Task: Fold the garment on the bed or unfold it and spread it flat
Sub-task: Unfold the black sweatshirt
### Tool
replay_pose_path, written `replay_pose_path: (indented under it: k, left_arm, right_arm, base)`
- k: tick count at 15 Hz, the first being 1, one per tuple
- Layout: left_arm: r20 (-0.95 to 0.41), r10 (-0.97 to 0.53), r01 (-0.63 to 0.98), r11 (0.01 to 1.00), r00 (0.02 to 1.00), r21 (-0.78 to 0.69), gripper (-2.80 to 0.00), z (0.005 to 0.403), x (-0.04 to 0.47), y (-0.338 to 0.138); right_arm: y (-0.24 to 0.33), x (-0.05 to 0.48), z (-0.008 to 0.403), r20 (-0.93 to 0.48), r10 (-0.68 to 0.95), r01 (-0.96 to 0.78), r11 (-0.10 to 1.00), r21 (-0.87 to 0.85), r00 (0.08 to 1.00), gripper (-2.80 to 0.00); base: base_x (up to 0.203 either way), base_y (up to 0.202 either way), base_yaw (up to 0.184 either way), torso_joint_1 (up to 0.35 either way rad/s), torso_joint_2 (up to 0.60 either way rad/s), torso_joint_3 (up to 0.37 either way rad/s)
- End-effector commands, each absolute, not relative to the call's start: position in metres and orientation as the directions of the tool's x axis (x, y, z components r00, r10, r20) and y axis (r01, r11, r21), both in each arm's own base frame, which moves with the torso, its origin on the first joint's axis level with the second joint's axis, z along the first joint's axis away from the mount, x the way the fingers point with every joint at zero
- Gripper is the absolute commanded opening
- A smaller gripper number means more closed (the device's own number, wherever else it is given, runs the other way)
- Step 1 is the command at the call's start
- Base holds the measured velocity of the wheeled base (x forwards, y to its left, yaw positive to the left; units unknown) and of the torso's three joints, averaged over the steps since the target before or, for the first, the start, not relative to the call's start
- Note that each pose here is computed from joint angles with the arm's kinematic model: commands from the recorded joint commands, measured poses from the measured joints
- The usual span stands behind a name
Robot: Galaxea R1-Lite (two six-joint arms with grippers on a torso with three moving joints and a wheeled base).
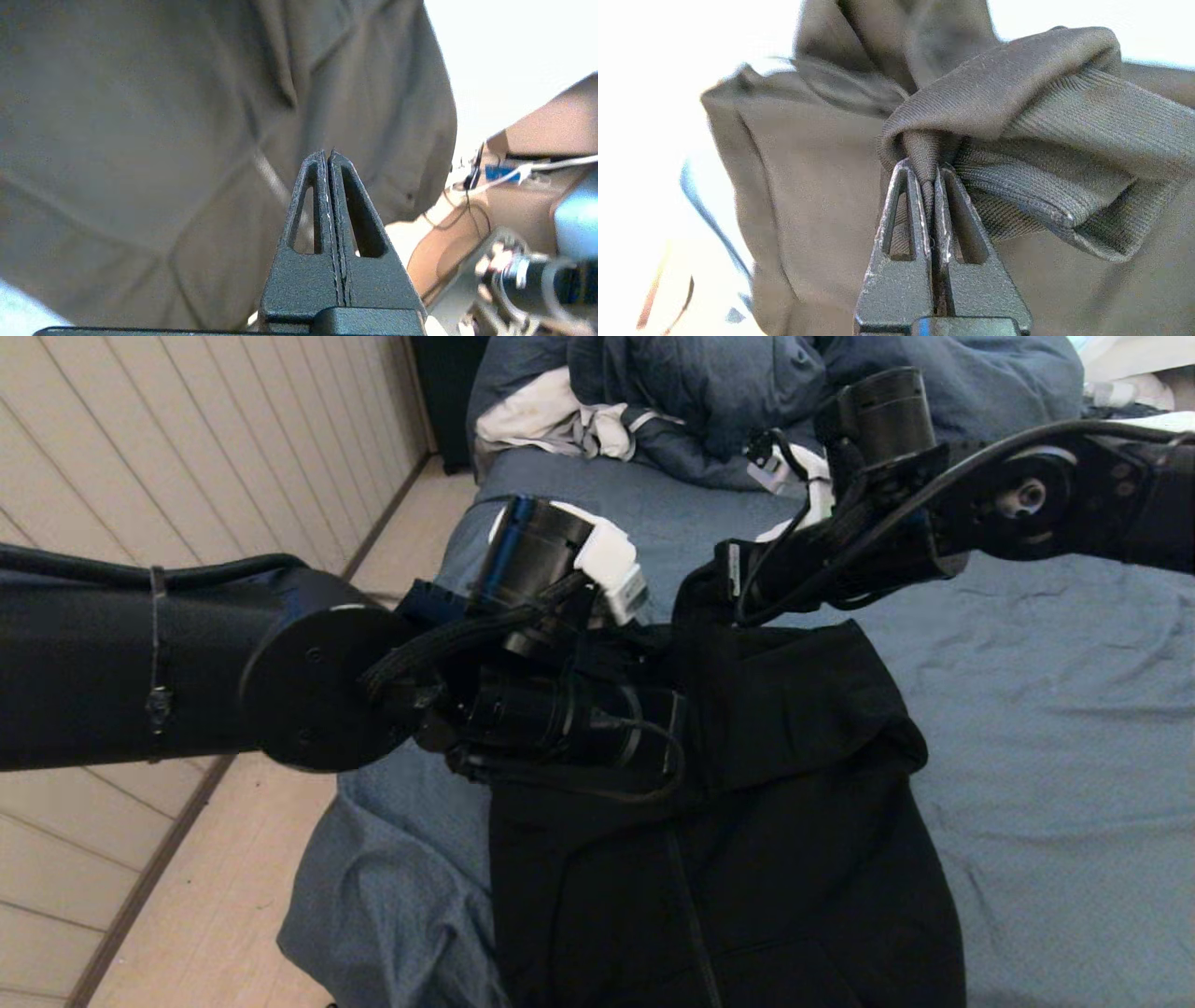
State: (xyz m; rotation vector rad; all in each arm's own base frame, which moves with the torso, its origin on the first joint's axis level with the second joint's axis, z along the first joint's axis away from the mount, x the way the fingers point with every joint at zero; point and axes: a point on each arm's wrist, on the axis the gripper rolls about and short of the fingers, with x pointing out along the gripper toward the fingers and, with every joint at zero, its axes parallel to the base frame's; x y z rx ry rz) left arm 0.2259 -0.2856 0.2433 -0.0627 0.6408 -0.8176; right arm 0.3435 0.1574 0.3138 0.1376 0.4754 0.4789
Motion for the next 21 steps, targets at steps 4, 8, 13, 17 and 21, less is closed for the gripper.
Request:
replay_pose_path:
  k: [4, 8, 13, 17, 21]
  left_arm:
    - [-0.409, -0.749, 0.7, 0.65, 0.522, -0.297, -2.8, 0.218, 0.219, -0.3]
    - [-0.368, -0.706, 0.664, 0.702, 0.605, -0.256, -2.8, 0.193, 0.23, -0.33]
    - [-0.321, -0.69, 0.639, 0.723, 0.649, -0.263, 0.0, 0.197, 0.246, -0.339]
    - [-0.282, -0.665, 0.608, 0.747, 0.692, -0.27, 0.0, 0.198, 0.272, -0.338]
    - [-0.281, -0.596, 0.541, 0.802, 0.753, -0.253, 0.0, 0.189, 0.301, -0.333]
  right_arm:
    - [0.178, 0.339, 0.315, -0.372, 0.515, -0.438, 0.856, 0.274, 0.772, -2.8]
    - [0.178, 0.34, 0.314, -0.381, 0.512, -0.431, 0.857, 0.282, 0.77, -2.8]
    - [0.177, 0.338, 0.316, -0.376, 0.514, -0.432, 0.856, 0.284, 0.771, -2.8]
    - [0.176, 0.336, 0.317, -0.376, 0.515, -0.434, 0.855, 0.284, 0.77, -2.8]
    - [0.174, 0.331, 0.323, -0.364, 0.519, -0.438, 0.853, 0.284, 0.774, -2.8]
  base:
    - [0.0, 0.0, 0.0, 0.0, 0.0, 0.0]
    - [0.0, 0.0, 0.0, 0.0, 0.0, 0.0]
    - [0.0, 0.0, 0.0, 0.0, 0.0, 0.0]
    - [0.0, 0.0, 0.0, 0.0, 0.0, 0.0]
    - [0.0, 0.0, 0.0, 0.0, 0.0, 0.0]
